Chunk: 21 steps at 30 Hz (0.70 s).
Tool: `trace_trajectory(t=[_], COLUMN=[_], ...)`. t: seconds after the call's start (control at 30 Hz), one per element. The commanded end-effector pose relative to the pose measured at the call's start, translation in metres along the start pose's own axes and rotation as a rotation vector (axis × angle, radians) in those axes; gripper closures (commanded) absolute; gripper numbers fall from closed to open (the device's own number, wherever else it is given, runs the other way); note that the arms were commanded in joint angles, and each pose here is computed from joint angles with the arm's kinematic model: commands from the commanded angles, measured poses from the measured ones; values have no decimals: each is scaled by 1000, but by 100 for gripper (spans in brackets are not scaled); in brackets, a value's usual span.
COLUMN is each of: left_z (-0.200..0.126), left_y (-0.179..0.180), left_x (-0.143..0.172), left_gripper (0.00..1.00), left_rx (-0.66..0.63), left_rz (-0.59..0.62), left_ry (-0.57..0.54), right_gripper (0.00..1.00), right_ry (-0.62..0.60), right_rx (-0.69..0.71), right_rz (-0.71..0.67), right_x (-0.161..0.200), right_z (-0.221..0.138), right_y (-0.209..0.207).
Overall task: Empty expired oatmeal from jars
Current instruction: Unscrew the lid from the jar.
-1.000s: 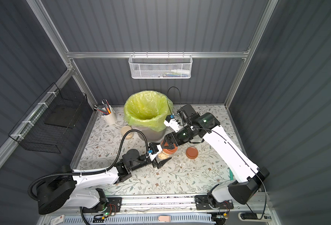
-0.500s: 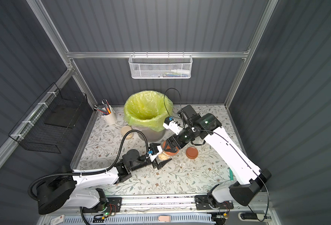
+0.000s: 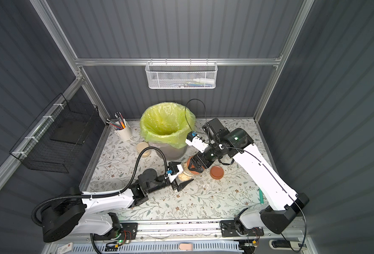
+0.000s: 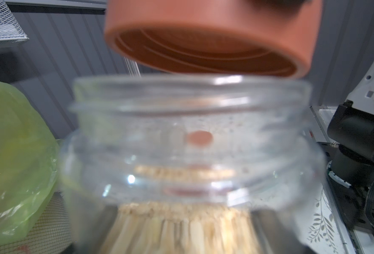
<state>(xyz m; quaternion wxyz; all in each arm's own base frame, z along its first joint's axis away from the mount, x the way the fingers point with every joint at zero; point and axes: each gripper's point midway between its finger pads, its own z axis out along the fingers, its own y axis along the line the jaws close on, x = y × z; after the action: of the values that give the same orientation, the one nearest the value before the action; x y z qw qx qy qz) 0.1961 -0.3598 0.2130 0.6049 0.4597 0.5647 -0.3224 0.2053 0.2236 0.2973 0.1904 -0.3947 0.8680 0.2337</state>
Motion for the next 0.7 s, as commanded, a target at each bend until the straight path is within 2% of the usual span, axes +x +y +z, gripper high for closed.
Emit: trace_trajectory(t=[0.0, 0.43, 0.67], left_z=[-10, -26, -42], left_y=[13, 26, 29], left_x=[-44, -39, -33], left_gripper=[89, 89, 89], left_rx=[-50, -118, -150], left_rz=[10, 6, -8], left_ry=[-145, -126, -92], right_gripper=[35, 33, 32], right_ry=[-32, -87, -89], right_rx=[35, 59, 43], right_rz=[-2, 105, 232], right_x=[-1, 1, 17], right_z=[-7, -2, 28], right_y=[-5, -22, -35])
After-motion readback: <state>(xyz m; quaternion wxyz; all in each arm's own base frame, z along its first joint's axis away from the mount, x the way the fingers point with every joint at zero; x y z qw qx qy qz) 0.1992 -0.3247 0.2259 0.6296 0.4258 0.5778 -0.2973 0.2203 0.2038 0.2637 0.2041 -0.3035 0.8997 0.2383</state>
